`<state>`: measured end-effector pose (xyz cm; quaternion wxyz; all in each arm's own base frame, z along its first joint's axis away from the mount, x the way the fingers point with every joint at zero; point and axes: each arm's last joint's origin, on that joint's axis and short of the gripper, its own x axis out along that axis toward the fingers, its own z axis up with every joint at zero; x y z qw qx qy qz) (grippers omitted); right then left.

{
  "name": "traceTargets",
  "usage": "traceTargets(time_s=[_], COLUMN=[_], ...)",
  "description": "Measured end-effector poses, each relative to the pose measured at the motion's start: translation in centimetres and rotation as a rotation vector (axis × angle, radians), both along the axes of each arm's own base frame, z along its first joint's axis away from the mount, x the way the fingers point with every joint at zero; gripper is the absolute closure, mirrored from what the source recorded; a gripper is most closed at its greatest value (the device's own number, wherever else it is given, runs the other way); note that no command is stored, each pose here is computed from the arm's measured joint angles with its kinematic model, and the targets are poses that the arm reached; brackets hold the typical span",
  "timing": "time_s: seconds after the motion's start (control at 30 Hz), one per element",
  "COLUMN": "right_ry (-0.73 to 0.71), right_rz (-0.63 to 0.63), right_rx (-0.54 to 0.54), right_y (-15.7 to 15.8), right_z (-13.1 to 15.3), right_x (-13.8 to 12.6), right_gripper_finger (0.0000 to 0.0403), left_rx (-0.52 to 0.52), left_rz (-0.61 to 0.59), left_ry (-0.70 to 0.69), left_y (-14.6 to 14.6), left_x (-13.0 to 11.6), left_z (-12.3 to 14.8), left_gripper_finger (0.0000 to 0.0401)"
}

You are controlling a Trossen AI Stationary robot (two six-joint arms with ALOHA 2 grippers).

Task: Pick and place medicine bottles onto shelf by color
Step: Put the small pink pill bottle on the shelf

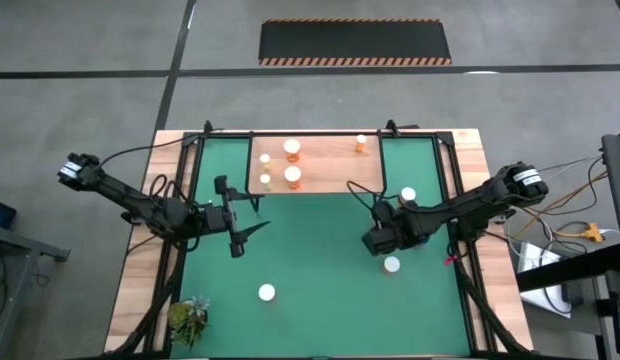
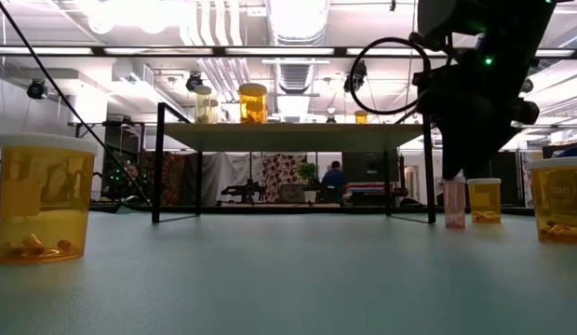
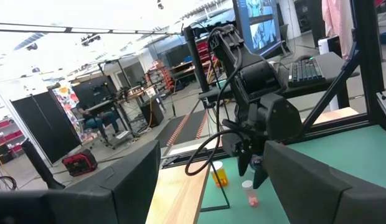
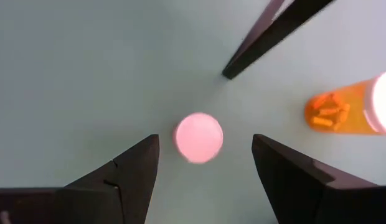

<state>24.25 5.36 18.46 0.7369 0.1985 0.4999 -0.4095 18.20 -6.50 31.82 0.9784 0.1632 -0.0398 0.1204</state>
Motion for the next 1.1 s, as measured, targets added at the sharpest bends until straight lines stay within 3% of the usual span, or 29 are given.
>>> traceTargets(time_s=[0.43,0.9,1.1], right_ry=[-0.082,-0.088,-0.09], right_rz=[-0.035,-0.044,-0.029], right_rx=[-0.002,0.002,0.011], right_y=[-0.1,-0.1,-0.1], right_z=[-1.8,-1.8,-1.5], right_x=[-0.2,-0.2,-0.2], right_gripper_finger=[0.0172,0.0272,0.0289], left_rx=[0.004,0.003,0.003], left_rz=[0.0,0.0,0.0], left_ry=[0.008,0.007,0.008], left_y=[0.0,0.0,0.0], left_x=[0.0,0.0,0.0], left_z=[-0.1,-0.1,-0.1], left_gripper_finger=[0.0131,0.0131,0.0131])
